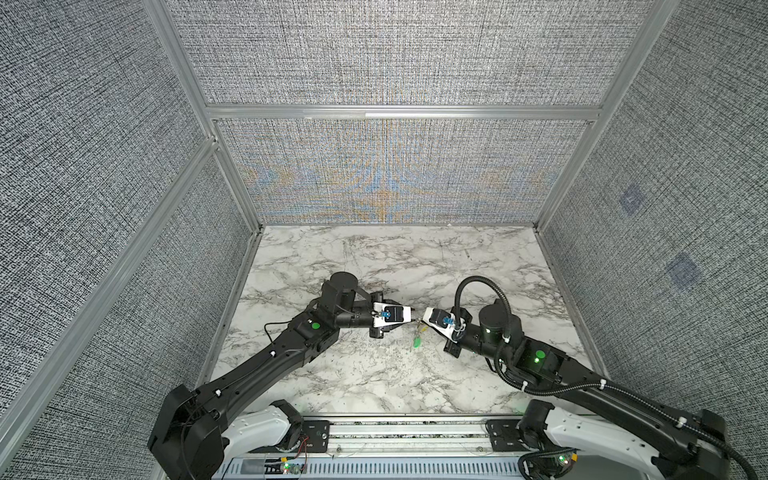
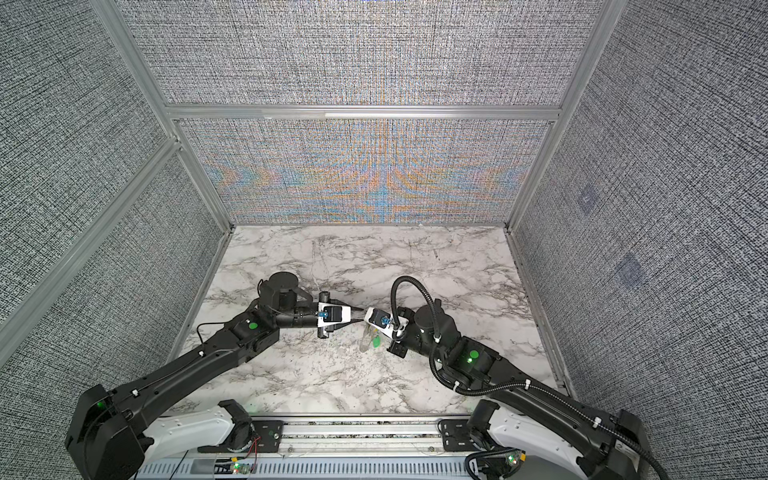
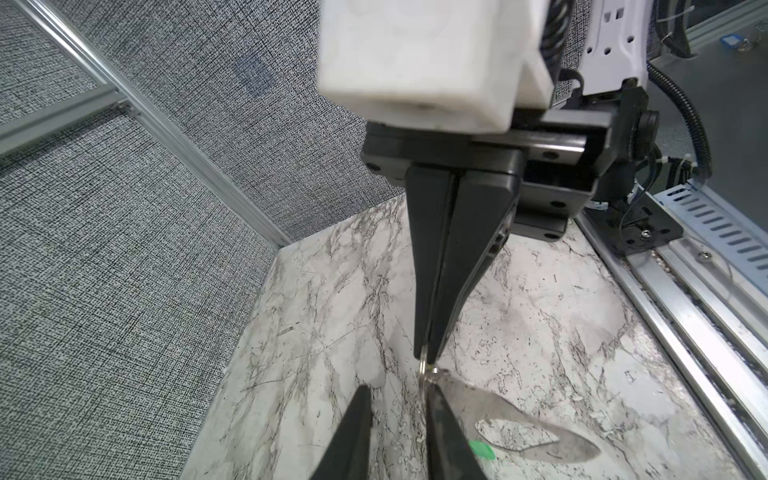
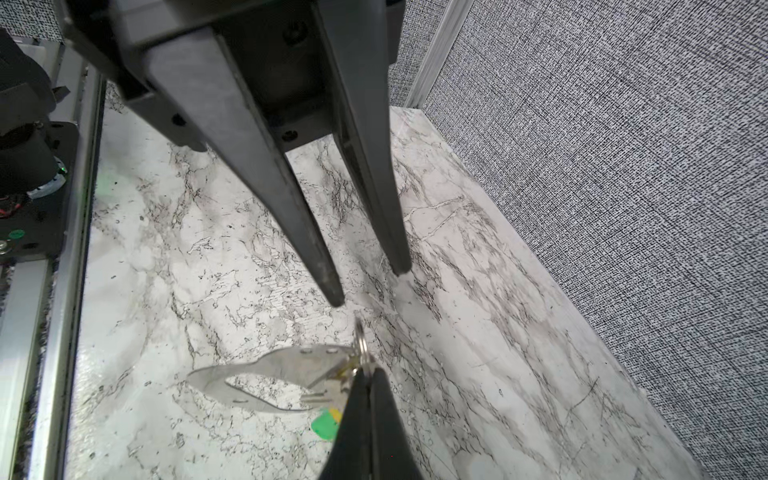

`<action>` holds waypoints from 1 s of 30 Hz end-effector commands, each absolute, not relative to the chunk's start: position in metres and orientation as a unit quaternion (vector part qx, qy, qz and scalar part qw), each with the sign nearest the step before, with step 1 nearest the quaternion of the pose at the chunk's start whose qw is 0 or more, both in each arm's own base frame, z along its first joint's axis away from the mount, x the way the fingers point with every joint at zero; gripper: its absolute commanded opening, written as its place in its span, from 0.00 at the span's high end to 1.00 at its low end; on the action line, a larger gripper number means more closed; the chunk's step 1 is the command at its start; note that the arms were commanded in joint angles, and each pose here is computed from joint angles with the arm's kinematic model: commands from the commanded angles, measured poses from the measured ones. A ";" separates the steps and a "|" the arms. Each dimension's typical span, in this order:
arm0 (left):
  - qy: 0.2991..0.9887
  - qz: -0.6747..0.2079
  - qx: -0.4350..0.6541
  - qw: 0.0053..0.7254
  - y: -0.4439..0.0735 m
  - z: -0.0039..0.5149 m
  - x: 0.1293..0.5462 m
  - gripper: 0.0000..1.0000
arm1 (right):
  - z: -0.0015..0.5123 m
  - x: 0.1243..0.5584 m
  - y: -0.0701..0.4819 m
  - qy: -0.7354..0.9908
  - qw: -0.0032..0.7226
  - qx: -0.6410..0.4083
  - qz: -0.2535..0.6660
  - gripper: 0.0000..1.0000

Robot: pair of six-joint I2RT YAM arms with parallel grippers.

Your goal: Remove the keys from the keyring

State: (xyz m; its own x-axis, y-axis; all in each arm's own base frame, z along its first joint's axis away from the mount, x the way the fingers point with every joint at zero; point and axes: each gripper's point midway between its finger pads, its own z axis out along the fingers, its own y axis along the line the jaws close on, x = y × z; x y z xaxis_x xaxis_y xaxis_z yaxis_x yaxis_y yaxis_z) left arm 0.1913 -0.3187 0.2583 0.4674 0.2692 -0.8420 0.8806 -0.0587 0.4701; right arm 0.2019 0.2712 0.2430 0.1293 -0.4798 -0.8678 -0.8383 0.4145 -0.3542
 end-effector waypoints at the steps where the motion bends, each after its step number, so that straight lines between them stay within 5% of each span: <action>1: 0.415 -0.280 0.696 0.515 -0.319 0.252 0.185 0.75 | 0.242 0.199 0.272 0.642 0.531 -0.527 0.166 1.00; 30: 0.431 -0.271 0.715 0.479 -0.329 0.235 0.190 0.82 | 0.243 0.200 0.281 0.651 0.493 -0.552 0.168 1.00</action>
State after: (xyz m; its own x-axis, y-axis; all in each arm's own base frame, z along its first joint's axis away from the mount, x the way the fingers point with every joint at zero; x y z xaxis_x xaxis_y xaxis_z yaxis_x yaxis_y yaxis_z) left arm 0.1849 -0.3282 0.2355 0.4932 0.3381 -0.8015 0.8699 -0.1900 0.4551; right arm 0.2002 0.2734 0.2289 0.0570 -0.5900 -0.8054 -0.8843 0.3447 -0.3151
